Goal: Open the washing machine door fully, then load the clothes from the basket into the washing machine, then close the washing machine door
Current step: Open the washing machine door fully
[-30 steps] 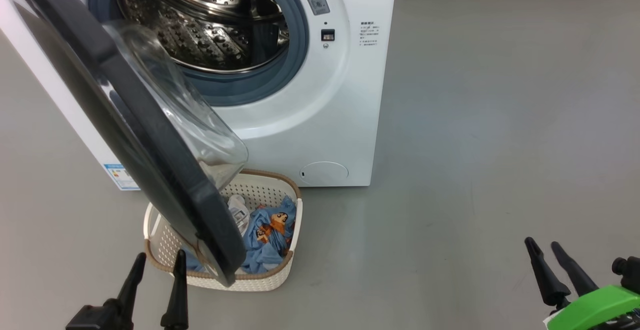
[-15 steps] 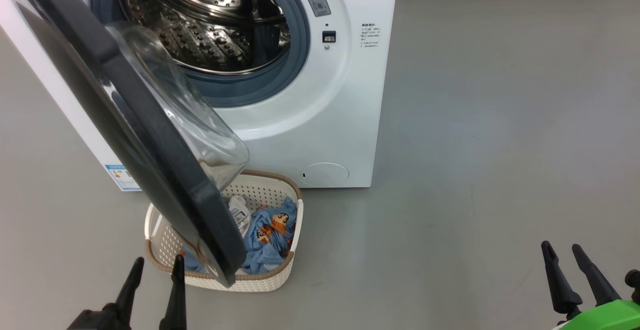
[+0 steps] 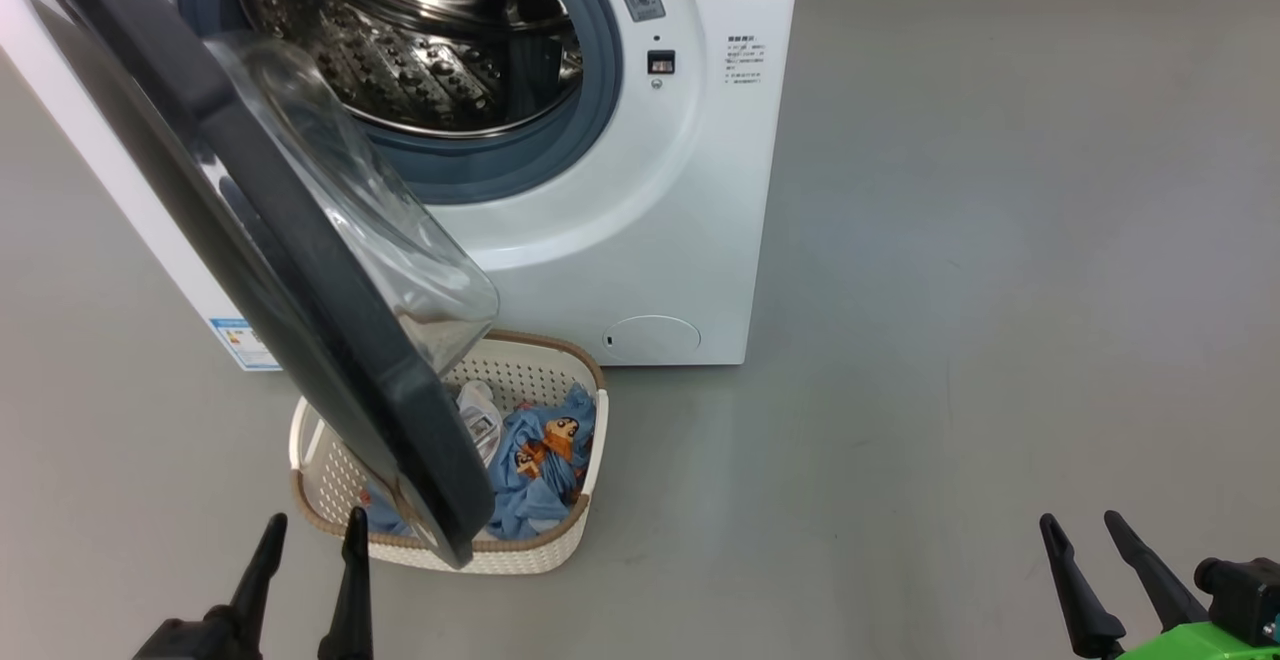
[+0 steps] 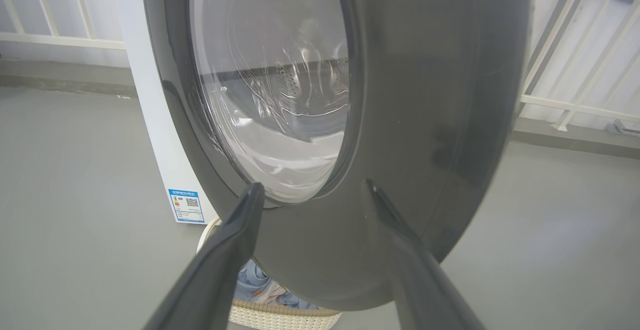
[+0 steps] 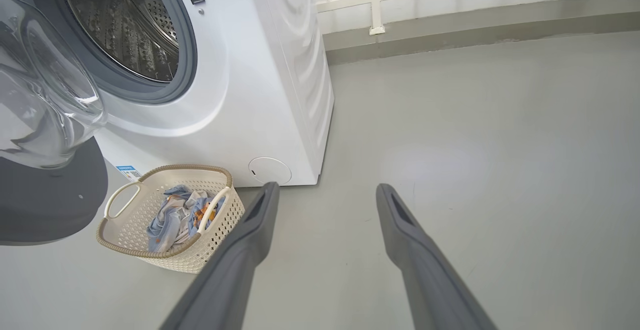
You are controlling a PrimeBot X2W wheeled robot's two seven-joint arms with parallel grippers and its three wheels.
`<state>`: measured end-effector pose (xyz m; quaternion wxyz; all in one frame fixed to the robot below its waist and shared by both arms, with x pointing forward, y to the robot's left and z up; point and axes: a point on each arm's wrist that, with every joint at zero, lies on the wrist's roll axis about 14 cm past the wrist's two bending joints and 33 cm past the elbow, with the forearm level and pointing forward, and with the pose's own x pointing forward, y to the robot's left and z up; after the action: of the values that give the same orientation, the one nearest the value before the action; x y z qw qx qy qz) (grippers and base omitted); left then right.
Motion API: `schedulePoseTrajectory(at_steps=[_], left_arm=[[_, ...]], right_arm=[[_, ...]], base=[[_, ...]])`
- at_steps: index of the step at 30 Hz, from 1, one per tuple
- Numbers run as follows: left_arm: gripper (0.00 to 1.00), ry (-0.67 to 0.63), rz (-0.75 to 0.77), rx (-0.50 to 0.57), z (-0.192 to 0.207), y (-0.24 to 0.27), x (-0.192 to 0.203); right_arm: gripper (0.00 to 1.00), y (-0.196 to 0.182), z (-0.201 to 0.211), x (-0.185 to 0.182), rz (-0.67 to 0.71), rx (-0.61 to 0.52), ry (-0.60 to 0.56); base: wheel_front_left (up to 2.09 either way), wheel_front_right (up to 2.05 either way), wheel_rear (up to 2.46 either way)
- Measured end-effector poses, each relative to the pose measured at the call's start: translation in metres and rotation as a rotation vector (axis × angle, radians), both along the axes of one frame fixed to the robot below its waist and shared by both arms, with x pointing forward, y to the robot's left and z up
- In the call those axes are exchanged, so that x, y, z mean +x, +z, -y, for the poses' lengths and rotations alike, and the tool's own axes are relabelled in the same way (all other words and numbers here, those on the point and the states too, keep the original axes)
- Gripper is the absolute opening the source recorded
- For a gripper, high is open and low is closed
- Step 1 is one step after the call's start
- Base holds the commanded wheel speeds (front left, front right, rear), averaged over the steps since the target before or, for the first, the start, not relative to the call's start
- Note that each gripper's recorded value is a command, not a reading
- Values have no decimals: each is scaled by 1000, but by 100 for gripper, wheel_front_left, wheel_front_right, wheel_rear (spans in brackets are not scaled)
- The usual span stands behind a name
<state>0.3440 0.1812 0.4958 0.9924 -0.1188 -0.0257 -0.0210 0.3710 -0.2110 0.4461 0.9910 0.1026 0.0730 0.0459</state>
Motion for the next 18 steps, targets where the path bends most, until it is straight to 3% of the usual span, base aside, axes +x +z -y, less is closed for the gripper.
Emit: schedulePoseTrajectory(at_steps=[7,8,9,10,13,18], left_arm=[[100,15,-1,-6,-4,0,0],[49,22,2,-12,-6,1,1],[13,34,11,-23,-8,3,1],[0,45,24,-33,-12,7,2],[0,64,65,-38,-17,20,4],[0,127,273,-24,-39,86,8]], right_arm=[[100,-1,-1,0,-4,4,0],[100,-1,-2,0,-3,4,1],[100,-1,-2,1,-2,4,3],[100,-1,-3,1,-2,5,4],[100,-1,-4,1,-1,6,7],[100,-1,-8,3,-2,7,18]], base=[[0,0,0],[0,0,0],[0,0,0],[0,0,0],[0,0,0],[0,0,0]])
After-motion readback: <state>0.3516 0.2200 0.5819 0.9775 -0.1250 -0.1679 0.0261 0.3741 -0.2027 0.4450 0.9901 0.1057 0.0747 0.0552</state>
